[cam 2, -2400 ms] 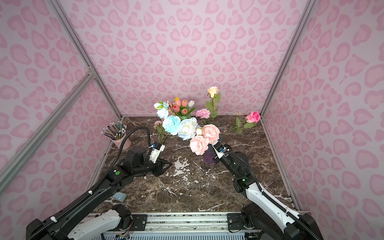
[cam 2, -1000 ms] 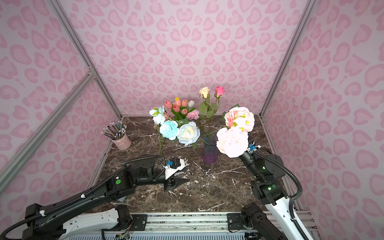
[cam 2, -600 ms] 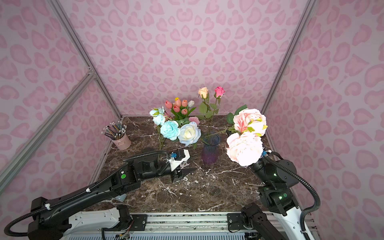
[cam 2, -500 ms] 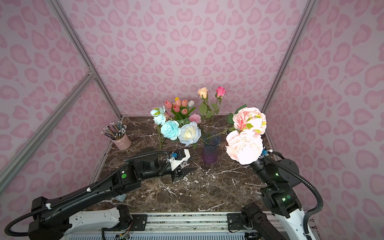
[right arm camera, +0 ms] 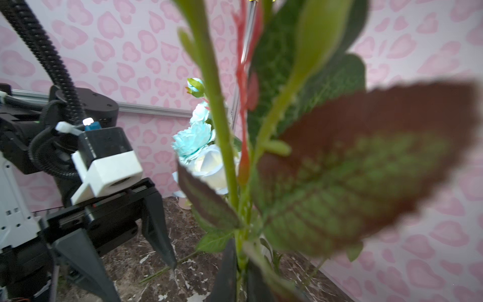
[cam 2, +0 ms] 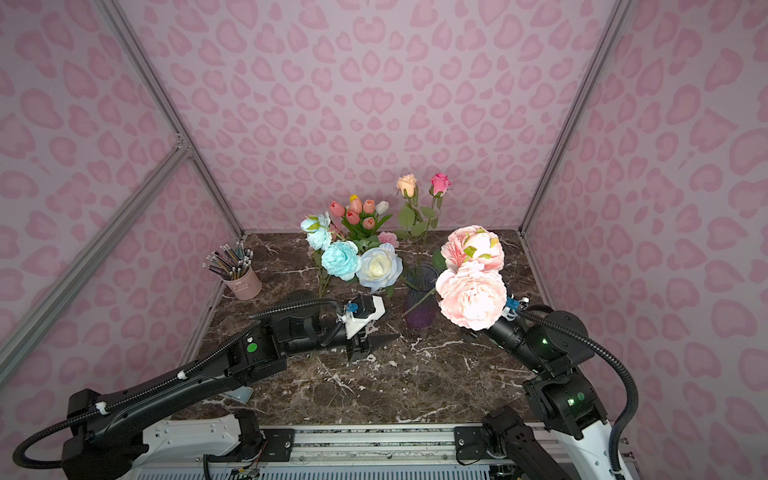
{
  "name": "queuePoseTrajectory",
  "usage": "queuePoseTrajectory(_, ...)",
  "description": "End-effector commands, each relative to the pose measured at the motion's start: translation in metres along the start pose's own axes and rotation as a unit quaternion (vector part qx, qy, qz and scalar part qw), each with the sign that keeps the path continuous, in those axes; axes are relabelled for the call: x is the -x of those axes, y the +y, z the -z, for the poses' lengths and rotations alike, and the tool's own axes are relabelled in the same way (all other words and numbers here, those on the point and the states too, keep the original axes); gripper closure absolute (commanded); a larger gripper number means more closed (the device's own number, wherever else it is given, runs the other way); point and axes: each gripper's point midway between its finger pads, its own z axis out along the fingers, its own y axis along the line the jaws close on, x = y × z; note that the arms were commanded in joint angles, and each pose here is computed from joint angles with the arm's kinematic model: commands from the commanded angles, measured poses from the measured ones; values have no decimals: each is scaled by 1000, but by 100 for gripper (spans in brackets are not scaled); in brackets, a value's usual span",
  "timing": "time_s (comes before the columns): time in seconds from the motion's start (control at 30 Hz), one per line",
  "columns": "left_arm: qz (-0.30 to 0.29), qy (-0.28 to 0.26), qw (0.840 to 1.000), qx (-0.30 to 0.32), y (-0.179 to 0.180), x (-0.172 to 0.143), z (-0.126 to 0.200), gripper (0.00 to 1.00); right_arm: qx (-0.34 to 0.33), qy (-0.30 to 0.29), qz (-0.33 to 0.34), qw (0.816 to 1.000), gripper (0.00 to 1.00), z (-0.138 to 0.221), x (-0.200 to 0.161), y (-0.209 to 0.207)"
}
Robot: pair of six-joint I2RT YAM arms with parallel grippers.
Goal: Pick out pink flowers from the vase
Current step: Place the flower at the center of the board.
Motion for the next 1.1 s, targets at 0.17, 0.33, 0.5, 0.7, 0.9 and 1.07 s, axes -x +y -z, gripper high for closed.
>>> queuePoseTrajectory(0.17,8,-35,999,-2,5,29,-10,46,118,-73,-39,990,100,7,16,41)
queuePoseTrajectory(0.33,14,-37,999,-13,4,32,-18,49,122,-76,-41,989,100,7,12,45)
queuePoseTrajectory(0.5,11,-36,999,-15,4,31,-23,64,126,-74,-43,988,100,6,8,49)
queuePoseTrajectory(0.7,1,-36,999,-7,6,31,-21,97,114,-67,-43,990,100,4,1,47)
queuePoseTrajectory(0.9,5,-50,999,19,14,30,-6,97,112,-80,-44,989,62,7,6,48)
queuePoseTrajectory(1.07,17,-69,996,57,31,32,26,97,84,-85,-25,992,54,13,12,42)
